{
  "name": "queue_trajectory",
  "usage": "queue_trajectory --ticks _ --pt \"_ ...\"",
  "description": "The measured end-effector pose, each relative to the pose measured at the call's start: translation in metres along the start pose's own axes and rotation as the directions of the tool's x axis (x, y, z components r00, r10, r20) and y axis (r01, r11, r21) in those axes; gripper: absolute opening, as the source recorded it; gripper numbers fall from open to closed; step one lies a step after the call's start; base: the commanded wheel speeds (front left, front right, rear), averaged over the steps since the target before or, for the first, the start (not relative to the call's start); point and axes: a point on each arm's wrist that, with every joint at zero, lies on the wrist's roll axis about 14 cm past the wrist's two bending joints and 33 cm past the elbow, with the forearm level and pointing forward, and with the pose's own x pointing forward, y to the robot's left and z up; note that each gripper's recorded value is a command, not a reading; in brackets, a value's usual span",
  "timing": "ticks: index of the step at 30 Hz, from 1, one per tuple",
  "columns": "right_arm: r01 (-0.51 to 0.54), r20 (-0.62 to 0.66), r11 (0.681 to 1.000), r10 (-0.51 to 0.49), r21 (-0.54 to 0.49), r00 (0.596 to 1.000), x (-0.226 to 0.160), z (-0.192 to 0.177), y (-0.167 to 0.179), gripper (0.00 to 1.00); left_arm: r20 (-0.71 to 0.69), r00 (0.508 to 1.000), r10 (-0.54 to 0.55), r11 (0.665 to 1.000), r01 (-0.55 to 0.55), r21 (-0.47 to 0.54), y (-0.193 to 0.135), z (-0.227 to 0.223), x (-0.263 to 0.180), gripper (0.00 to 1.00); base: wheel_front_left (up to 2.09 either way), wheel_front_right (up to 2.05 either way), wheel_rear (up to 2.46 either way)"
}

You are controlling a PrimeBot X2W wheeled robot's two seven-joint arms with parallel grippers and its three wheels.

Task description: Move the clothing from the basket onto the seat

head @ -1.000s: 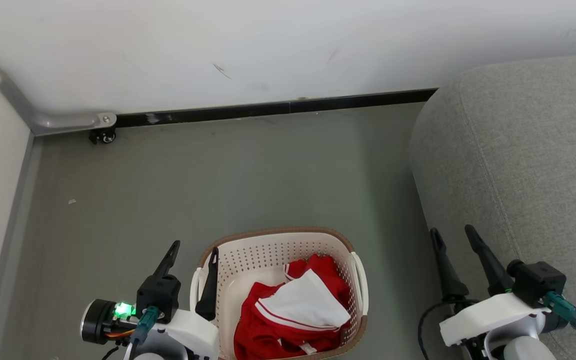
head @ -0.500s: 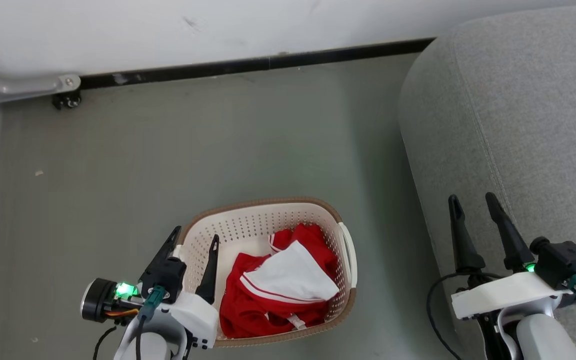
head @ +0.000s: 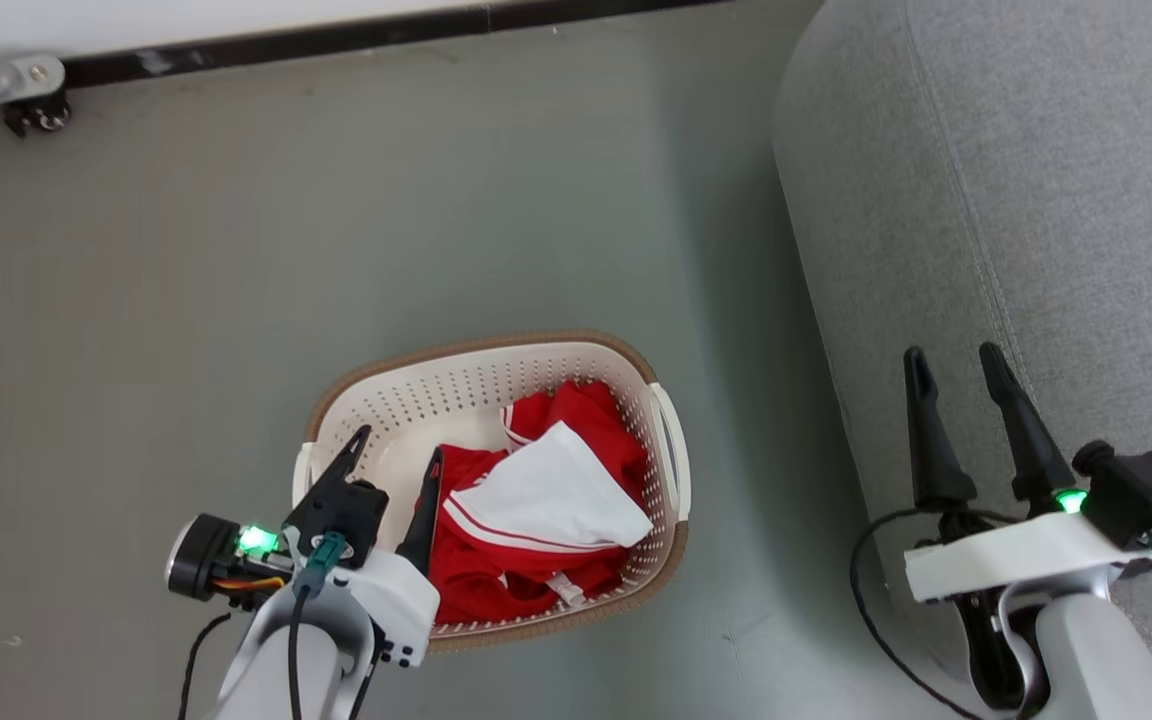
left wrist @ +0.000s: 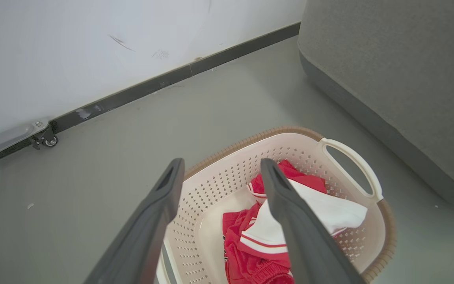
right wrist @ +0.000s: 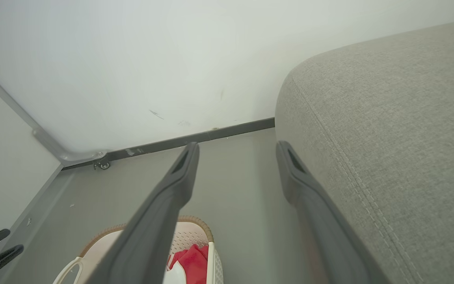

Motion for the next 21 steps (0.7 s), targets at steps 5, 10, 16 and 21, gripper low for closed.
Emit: queue_trajectory --ticks 5,10,16,21 --pt "0.004 0.027 1.0 -0.004 0.001 1.0 0.012 0.006 -0.002 1.0 -0.029 0.999 -0.034 0.999 0.035 0.028 -0.003 -0.01 0.014 1.0 0.0 0.0 0.0" --pt "0.017 0.02 1.0 -0.017 0.003 1.0 0.018 0.002 -0.008 1.0 -0.065 0.994 -0.088 0.994 0.093 0.065 -0.013 -0.024 0.024 1.0 0.0 0.0 0.0" --pt "0.046 -0.008 0.999 -0.045 0.005 0.999 0.02 -0.009 -0.018 1.0 -0.117 0.985 -0.128 0.988 0.137 0.076 -0.021 -0.044 0.035 1.0 0.0 0.0 0.0" --pt "0.054 0.017 0.999 -0.054 0.001 0.998 0.034 -0.004 -0.023 1.0 -0.181 0.972 -0.152 0.981 0.17 0.092 -0.022 -0.069 0.041 1.0 0.0 0.0 0.0"
